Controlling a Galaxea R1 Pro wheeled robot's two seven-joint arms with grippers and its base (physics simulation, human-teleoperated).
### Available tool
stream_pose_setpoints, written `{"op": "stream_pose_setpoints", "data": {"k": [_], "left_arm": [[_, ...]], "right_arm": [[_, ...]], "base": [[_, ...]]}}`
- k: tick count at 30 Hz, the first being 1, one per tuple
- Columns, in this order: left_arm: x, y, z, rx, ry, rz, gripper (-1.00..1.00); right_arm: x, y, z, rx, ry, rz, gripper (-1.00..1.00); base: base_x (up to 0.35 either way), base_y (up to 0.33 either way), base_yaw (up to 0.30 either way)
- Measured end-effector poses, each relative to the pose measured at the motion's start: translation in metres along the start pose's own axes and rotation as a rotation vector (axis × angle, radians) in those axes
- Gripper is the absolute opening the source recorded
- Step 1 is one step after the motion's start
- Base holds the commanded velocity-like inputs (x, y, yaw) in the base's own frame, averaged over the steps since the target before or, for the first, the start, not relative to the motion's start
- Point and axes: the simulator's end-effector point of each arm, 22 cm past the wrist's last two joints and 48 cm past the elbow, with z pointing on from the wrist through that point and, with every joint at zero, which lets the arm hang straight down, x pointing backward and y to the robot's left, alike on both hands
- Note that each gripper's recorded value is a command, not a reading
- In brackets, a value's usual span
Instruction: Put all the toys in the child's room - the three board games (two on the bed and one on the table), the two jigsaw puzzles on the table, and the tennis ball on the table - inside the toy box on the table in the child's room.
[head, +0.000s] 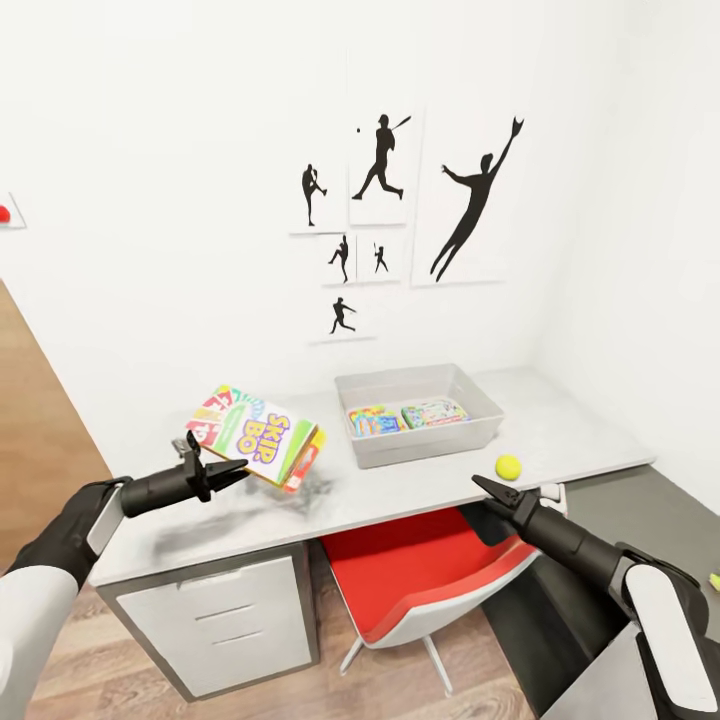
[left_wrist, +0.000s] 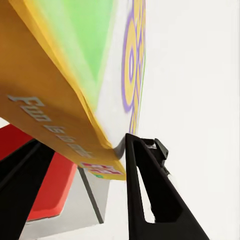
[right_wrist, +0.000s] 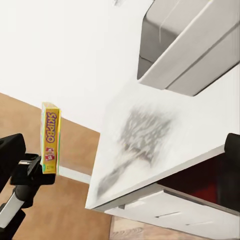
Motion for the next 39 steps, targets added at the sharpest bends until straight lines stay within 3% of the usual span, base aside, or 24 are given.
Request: {"op": "stream_pose_setpoints", "data": {"k": [11, 22, 39], "left_arm": [[-0.017, -0.023, -0.006, 0.045, -0.066, 0.002, -1.00], [-0.016, -0.033, -0.002, 0.047, -0.068, -0.009, -1.00], [-0.018, -0.052, -0.006, 0.045, -0.071, -0.009, -1.00]], "right_arm": [[-0.008, 0.013, -0.006, -0.010, -0.003, -0.008, 1.00], [-0.013, 0.041, -0.011, -0.084, -0.009, -0.012, 1.00], [-0.019, 0.070, -0.019, -0.140, -0.010, -0.015, 1.00]], "base": [[0.000, 0.000, 0.000], [0.000, 0.000, 0.000], [0.000, 0.000, -0.039]]}}
